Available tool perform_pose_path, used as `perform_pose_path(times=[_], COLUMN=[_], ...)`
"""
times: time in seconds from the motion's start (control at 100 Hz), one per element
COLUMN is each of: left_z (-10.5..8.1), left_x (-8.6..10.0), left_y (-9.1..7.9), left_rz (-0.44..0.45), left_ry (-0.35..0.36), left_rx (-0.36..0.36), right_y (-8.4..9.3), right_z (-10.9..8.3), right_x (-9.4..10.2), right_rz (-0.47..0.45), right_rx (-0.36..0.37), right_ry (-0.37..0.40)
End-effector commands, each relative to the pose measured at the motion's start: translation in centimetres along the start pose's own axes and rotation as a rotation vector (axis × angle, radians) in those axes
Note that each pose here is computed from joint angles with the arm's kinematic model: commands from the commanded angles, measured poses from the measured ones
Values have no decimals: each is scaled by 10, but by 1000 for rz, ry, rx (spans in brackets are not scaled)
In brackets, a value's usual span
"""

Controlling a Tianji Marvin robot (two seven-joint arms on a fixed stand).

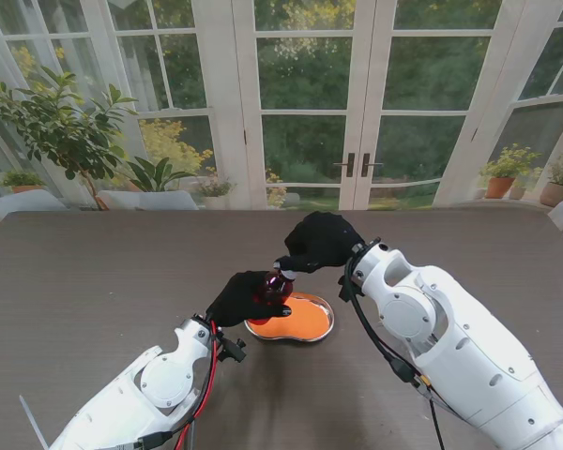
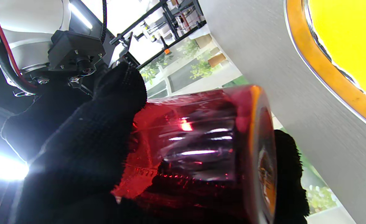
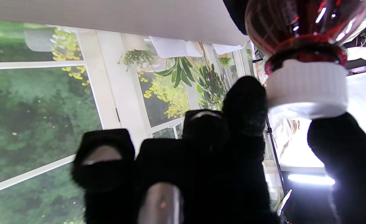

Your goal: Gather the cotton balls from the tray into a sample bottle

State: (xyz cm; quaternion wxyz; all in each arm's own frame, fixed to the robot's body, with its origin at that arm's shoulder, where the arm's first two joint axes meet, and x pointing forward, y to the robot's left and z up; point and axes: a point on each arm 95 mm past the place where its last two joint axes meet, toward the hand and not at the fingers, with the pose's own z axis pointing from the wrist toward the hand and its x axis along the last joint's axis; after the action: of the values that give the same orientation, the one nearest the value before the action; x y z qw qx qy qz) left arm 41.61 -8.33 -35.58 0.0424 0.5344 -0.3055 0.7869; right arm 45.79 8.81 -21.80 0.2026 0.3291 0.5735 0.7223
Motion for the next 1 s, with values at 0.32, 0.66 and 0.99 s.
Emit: perform_pose_path(times=[0.32, 0.66, 0.99], left_z=[1, 1, 1], left_x=[2, 2, 2], left_y=[3, 3, 5], left_rz=[-7, -8, -9], left_ry=[6, 5, 5], left_rx=[-14, -13, -16], right_y=[-2, 10, 15], right_z=[-1, -7, -11], right_x=[2, -1, -7], right_rz=[-40, -22, 40], right_rx=[1, -34, -4], right_ry=[-19, -8, 94])
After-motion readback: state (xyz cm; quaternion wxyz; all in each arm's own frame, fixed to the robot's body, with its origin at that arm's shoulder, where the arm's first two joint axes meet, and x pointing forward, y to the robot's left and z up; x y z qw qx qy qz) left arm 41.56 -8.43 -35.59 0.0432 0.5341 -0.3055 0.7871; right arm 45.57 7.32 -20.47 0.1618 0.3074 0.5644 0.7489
